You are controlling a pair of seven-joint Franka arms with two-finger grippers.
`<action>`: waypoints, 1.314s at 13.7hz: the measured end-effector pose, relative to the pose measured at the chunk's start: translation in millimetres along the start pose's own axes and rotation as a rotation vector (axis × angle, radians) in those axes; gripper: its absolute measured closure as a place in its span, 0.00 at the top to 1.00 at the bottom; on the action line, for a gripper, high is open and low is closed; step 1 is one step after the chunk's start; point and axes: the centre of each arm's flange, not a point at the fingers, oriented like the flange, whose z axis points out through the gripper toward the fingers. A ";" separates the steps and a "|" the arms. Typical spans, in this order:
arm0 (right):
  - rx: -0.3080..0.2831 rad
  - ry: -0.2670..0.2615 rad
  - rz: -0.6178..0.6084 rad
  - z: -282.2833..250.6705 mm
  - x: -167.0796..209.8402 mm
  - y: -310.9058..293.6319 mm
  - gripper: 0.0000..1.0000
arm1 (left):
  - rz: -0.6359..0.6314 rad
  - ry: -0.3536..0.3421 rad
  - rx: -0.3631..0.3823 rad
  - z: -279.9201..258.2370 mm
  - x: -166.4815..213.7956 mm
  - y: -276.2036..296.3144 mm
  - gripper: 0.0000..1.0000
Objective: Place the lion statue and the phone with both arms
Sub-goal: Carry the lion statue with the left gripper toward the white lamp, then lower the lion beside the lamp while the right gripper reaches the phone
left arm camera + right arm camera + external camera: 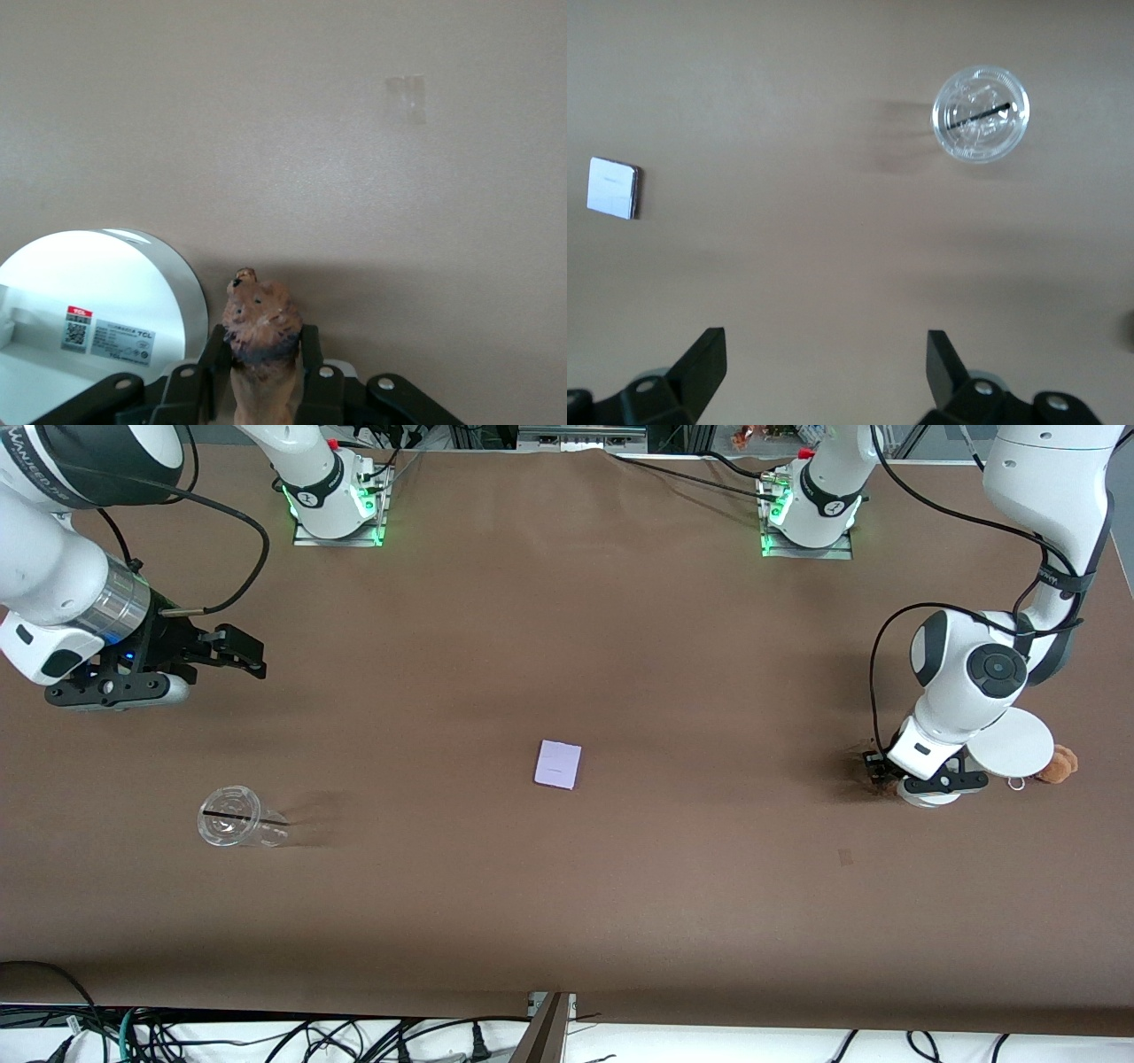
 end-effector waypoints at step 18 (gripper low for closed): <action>0.036 -0.005 0.169 228.2 46.2 -243.8 1.00 | 0.019 0.050 -0.018 -6.0 1.5 10.0 0.96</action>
